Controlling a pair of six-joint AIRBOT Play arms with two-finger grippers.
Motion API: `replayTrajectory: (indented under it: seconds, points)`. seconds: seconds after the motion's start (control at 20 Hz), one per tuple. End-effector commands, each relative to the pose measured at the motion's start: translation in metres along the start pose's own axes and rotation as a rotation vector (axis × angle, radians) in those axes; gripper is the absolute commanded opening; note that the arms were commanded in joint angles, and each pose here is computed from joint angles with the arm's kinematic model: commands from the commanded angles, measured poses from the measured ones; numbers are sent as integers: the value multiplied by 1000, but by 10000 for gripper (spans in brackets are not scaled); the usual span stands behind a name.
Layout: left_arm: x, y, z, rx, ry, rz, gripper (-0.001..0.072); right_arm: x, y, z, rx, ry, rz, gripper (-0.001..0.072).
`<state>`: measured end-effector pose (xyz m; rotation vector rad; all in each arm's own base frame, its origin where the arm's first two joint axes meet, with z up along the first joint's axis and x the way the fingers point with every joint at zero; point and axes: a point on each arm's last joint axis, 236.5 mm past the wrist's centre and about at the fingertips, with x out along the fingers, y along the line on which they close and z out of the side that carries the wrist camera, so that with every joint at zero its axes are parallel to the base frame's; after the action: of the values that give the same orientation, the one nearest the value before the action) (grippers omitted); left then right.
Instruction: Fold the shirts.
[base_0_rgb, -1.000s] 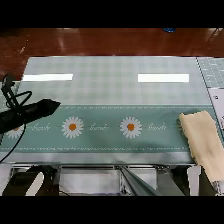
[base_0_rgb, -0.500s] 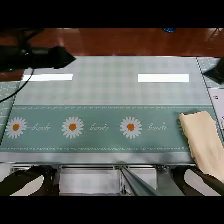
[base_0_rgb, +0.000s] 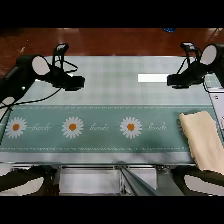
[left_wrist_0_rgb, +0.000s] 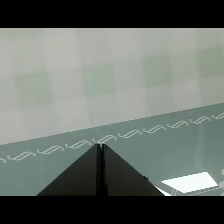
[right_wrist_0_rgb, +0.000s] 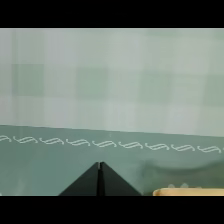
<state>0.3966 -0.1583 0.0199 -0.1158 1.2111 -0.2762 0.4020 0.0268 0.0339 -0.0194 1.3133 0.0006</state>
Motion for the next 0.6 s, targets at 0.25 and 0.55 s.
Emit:
replayTrajectory:
  seconds: [0.25, 0.55]
  points:
    - [12, 10, -10, -18, 40, 35, 26, 4, -3, 2, -15, 1, -42, 20]
    - [16, 11, -12, -19, 52, 37, 26, 4, -3, 2, -15, 1, -42, 20]
